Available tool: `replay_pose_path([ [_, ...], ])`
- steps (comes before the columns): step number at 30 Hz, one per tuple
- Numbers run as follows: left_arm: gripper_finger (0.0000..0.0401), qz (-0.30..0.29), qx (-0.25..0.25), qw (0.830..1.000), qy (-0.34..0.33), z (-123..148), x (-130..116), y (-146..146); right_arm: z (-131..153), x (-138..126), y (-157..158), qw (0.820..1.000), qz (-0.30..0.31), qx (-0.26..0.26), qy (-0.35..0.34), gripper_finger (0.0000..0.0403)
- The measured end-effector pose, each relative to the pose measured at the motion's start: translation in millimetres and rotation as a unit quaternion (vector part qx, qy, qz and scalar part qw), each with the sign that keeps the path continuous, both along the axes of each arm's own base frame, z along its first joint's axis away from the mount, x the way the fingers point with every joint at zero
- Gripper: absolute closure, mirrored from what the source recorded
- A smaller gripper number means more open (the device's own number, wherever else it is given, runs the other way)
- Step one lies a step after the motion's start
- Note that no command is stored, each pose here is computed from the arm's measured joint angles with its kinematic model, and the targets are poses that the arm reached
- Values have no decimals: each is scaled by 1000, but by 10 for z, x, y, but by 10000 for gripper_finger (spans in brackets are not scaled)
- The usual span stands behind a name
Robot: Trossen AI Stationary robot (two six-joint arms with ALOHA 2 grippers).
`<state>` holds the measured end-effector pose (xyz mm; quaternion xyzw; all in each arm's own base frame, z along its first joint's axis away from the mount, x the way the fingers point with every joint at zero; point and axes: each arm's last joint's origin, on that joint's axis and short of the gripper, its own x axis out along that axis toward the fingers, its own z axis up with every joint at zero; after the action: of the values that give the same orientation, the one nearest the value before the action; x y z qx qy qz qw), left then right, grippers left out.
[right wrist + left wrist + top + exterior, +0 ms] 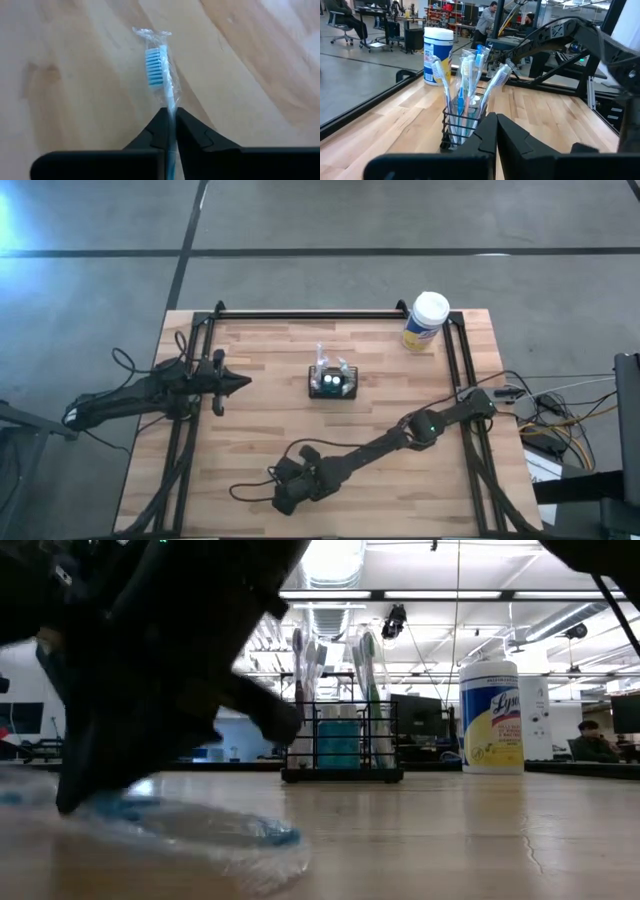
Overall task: Pick & Place toothbrushing station
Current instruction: Put the blue toothbrush into the black organizer
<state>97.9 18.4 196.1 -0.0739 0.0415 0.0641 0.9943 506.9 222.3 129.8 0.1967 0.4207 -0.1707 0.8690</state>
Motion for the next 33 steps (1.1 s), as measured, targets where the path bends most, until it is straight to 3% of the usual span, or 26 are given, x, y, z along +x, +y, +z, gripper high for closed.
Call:
replay_pose_path([
  [8,391,0,1,1000,11,-20,-2,0,665,-207,244,989,76,-107,-63,388],
  [14,393,-1,14,1000,12,-19,-2,0,1337,-516,413,966,141,-190,-105,389],
  [19,389,-2,16,1000,12,-19,-2,0,1709,-724,474,940,211,-241,-118,389],
  [28,392,-37,26,999,13,-21,-1,-20,2434,-1191,246,912,266,-291,-113,390],
  [33,389,-45,34,998,13,-21,0,-24,2923,-1578,-21,899,284,-312,-117,390],
])
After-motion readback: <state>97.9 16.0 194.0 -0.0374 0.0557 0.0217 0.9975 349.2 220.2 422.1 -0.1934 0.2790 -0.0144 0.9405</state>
